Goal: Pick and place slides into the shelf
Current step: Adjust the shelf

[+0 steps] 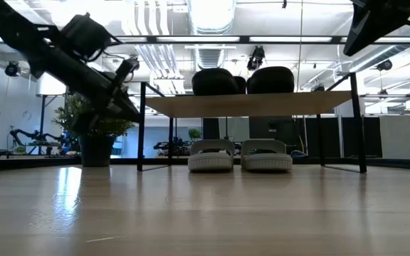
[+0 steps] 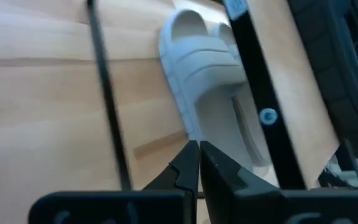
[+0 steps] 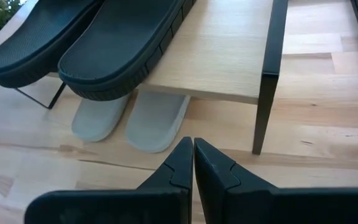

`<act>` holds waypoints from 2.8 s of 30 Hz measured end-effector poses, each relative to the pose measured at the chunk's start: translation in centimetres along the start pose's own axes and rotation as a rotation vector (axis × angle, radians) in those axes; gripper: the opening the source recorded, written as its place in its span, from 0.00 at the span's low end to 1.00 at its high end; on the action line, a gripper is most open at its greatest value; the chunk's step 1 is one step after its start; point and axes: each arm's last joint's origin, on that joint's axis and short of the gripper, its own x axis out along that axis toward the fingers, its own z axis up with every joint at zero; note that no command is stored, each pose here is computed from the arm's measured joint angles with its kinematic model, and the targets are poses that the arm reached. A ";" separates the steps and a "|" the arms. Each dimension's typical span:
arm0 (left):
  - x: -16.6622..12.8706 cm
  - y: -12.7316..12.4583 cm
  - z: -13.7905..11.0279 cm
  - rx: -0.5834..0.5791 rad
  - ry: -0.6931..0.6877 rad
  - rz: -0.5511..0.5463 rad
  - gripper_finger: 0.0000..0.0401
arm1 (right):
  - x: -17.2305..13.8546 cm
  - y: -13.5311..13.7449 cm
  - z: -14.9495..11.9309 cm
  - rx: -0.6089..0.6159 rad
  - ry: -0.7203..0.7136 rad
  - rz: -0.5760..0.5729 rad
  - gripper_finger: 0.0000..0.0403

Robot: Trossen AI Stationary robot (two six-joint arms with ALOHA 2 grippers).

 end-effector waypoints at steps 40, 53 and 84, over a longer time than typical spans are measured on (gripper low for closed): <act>-3.4 -0.6 -0.6 0.166 0.203 -0.265 0.00 | 0.3 -2.1 0.8 -0.061 0.144 -0.138 0.02; -4.2 -1.1 -0.5 0.173 0.247 -0.350 0.00 | 1.6 -9.5 6.1 0.139 0.253 -0.084 0.02; -3.6 -1.0 -0.7 0.171 0.259 -0.338 0.00 | 11.6 -8.8 12.2 0.197 0.046 -0.267 0.02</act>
